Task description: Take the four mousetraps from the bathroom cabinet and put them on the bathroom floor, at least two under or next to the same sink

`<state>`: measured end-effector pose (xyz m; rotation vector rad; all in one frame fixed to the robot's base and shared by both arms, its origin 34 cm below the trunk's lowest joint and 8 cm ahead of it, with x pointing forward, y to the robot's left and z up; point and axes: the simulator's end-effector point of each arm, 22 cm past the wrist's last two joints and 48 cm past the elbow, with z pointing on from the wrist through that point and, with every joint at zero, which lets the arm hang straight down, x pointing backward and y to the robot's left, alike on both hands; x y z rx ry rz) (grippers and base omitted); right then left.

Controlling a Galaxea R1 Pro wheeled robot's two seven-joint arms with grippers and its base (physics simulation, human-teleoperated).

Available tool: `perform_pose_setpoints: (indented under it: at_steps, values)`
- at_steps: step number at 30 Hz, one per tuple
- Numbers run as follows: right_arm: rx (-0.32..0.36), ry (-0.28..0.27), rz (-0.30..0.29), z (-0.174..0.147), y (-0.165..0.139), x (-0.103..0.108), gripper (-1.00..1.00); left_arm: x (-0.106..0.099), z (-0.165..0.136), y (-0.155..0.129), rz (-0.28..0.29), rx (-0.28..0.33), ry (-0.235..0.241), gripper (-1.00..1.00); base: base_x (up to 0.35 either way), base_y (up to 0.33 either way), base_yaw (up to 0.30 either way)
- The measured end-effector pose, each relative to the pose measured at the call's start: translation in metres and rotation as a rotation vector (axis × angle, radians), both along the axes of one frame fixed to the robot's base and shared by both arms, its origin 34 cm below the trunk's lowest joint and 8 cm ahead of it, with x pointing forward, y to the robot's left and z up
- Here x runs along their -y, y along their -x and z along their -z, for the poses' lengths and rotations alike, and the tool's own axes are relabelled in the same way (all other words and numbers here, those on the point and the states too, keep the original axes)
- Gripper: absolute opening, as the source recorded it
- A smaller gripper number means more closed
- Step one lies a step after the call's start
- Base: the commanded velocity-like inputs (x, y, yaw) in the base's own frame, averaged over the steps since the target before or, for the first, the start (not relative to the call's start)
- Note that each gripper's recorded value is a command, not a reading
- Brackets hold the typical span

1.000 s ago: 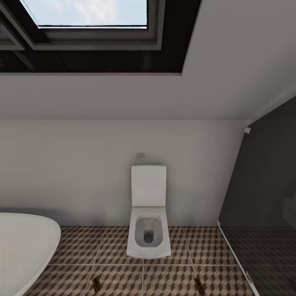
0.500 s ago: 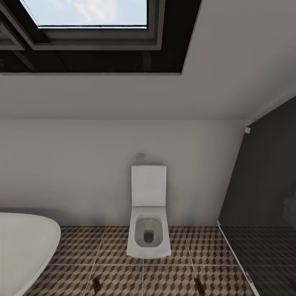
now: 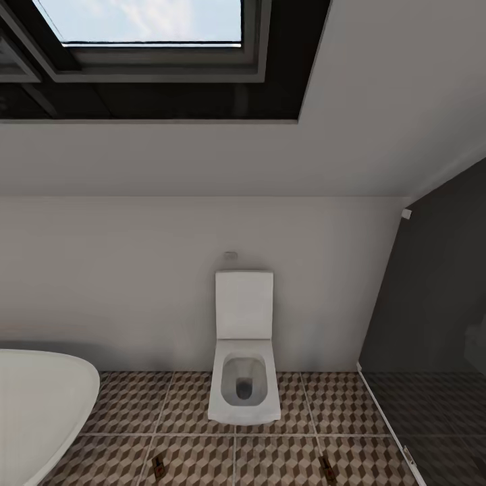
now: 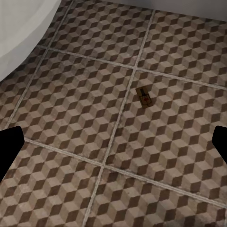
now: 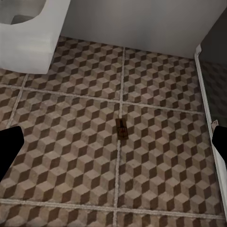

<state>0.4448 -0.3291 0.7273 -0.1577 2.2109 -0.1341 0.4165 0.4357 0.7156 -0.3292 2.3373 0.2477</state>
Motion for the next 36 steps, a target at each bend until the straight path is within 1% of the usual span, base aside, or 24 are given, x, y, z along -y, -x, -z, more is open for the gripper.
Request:
perform_pose_setpoints:
  at_steps: [36]
  values:
    - [0.0, 0.0, 0.0, 0.0001, 0.0002, -0.0001, 1.0, 0.0003, 0.0, -0.0002, 0.0, 0.0, 0.0, 1.0, 0.0, 0.0, 0.0]
